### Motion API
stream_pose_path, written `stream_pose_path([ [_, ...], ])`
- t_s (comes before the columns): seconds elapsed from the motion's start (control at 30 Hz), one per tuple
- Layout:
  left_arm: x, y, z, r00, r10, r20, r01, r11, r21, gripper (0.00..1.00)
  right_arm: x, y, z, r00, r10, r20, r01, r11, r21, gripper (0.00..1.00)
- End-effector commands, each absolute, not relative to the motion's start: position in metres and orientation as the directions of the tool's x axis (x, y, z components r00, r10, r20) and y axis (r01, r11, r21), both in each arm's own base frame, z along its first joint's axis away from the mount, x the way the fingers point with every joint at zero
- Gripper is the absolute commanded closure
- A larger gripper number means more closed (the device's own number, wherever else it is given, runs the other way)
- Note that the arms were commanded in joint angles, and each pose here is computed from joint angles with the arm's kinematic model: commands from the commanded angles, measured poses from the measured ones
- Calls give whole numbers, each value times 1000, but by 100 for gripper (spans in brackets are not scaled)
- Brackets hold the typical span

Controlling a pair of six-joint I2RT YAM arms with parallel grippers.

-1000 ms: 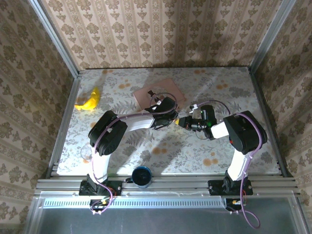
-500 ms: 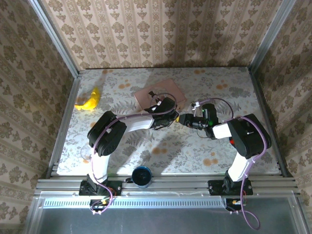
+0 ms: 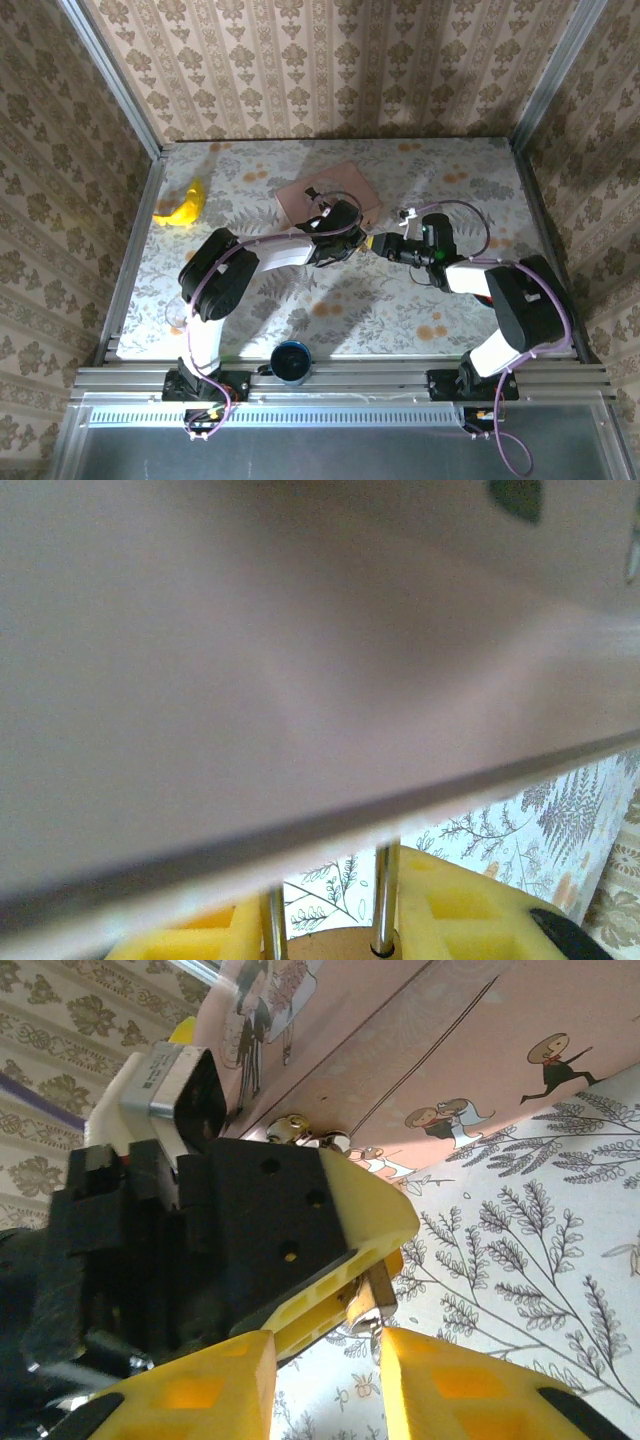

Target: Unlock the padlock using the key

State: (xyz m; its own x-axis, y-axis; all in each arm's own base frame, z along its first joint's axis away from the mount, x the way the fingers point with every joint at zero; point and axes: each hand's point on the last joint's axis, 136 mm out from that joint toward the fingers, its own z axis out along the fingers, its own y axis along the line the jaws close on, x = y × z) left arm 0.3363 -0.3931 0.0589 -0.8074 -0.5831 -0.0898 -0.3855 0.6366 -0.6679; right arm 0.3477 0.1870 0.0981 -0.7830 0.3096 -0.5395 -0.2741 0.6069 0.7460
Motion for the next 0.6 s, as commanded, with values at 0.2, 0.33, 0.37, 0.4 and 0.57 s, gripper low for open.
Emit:
stream_pose_path([
  [0.2, 301, -394, 35, -834, -550, 48, -462, 647, -607, 100, 324, 175, 83, -810, 323, -490, -198, 635, 746, 71],
  [0.33, 301, -394, 35, -835, -549, 47, -460, 648, -607, 100, 324, 179, 85, -815, 331, -476, -201, 608, 768, 71],
  [0.37, 301, -394, 35, -835, -548, 47, -459, 648, -608, 100, 324, 179, 84, -815, 332, -475, -201, 607, 769, 71],
  [0.4, 300, -394, 35, -836, -547, 47, -458, 648, -608, 100, 324, 179, 84, -816, 331, -474, -200, 607, 769, 71],
  [0.57, 300, -396, 36, -838, -543, 45, -453, 648, -612, 100, 329, 182, 84, -814, 338, -473, -207, 592, 779, 72],
])
